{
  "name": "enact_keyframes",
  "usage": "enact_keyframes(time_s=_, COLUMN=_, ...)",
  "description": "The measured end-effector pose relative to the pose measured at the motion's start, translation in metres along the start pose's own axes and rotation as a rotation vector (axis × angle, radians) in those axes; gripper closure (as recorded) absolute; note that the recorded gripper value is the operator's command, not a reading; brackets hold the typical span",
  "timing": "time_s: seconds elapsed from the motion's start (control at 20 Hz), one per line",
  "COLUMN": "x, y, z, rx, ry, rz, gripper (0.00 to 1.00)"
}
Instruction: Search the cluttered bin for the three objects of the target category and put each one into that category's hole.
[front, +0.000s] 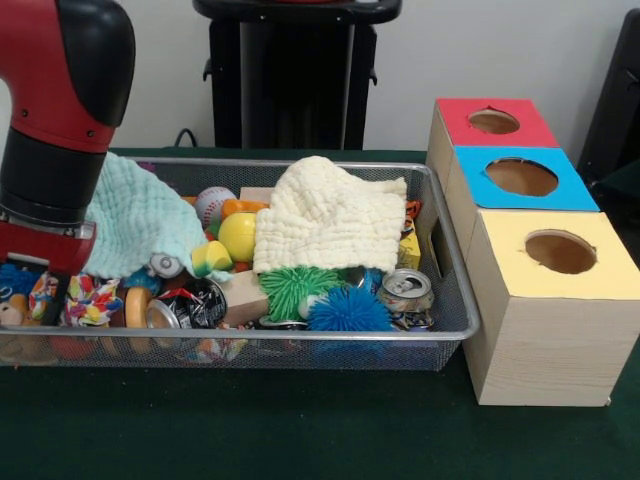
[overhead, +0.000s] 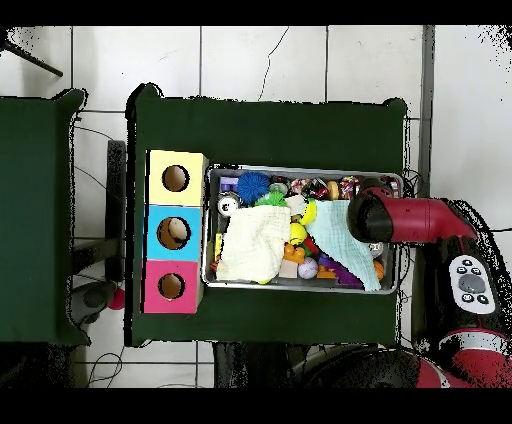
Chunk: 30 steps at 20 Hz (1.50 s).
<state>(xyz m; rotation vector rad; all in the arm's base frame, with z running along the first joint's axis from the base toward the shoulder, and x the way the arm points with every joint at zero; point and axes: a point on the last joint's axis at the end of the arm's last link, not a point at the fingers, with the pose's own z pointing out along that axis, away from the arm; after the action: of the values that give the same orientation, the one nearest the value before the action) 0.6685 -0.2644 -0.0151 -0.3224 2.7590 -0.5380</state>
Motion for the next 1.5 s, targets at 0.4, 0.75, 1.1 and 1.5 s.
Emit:
enact_keyframes(time_s=0.4, x=0.001, y=-0.008, z=0.0, rx=0.005, ry=-0.002, rz=0.011, gripper=1.0)
enact_keyframes(time_s=0.75, x=0.018, y=-0.029, z=0.007, rx=0.01, ry=0.015, rz=0.05, gripper=1.0)
enact_keyframes(time_s=1.1, x=0.039, y=-0.028, z=0.02, rx=-0.01, ry=0.053, rz=0.072, gripper=1.0)
enact_keyframes(time_s=1.5, x=0.041, y=-0.025, z=0.019, rx=-0.022, ry=0.088, rz=0.075, gripper=1.0)
